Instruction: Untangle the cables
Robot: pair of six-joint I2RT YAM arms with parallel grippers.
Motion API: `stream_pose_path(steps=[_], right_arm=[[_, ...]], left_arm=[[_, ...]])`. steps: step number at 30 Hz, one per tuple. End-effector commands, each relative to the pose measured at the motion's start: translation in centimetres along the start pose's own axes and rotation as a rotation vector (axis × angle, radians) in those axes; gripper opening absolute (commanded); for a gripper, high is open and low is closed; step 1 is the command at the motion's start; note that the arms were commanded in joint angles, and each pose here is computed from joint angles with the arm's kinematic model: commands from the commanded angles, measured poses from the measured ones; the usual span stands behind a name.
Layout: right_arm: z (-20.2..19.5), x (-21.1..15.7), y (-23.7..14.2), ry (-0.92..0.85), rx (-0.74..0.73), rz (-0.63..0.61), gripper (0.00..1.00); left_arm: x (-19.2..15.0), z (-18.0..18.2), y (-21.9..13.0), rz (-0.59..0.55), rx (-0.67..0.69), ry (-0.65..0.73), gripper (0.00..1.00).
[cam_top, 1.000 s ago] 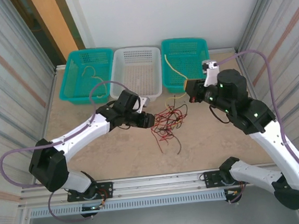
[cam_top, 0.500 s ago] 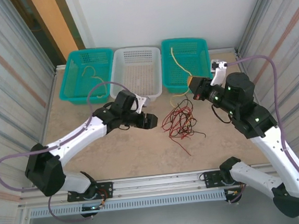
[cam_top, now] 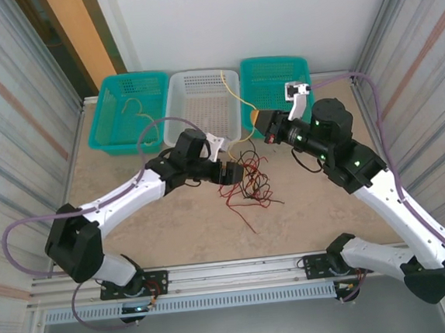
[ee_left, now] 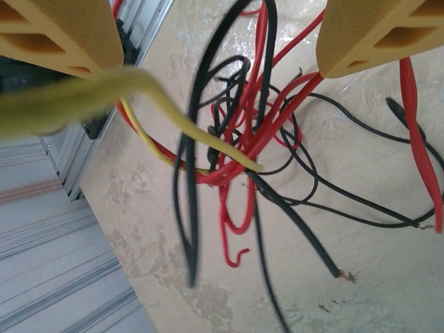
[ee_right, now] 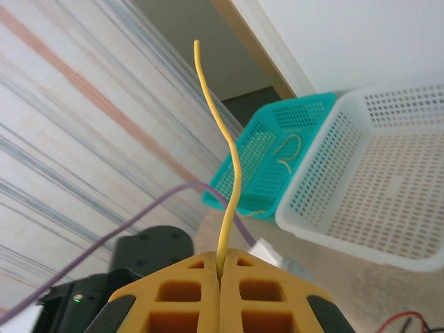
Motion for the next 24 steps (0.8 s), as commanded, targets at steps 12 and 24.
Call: stream_pose_path(steps=[12, 24], right_arm=[[7.7, 4.9, -3.8, -0.088, 0.23, -0.184, 0.0], [9.3, 8.2, -9.0, -0.165, 0.241, -0.355, 0.0]], left_arm=[[-1.6, 0.0, 0.8, 0.038, -0.004, -0.022, 0.16], [-5.0, 1.7, -0.5, 0.165, 0.135, -0.018, 0.0]])
Point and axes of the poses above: each hand's point on the last joint's axis, 136 mm out from that joint toward the fingers, its own y axis out along the fingers, its own z axis along the line the jaws close on, x = y × z, the point moved 3 cm from there along -y, back along the fingers, and after that the axes turned 15 degrees about y, right-handed, at the moved point
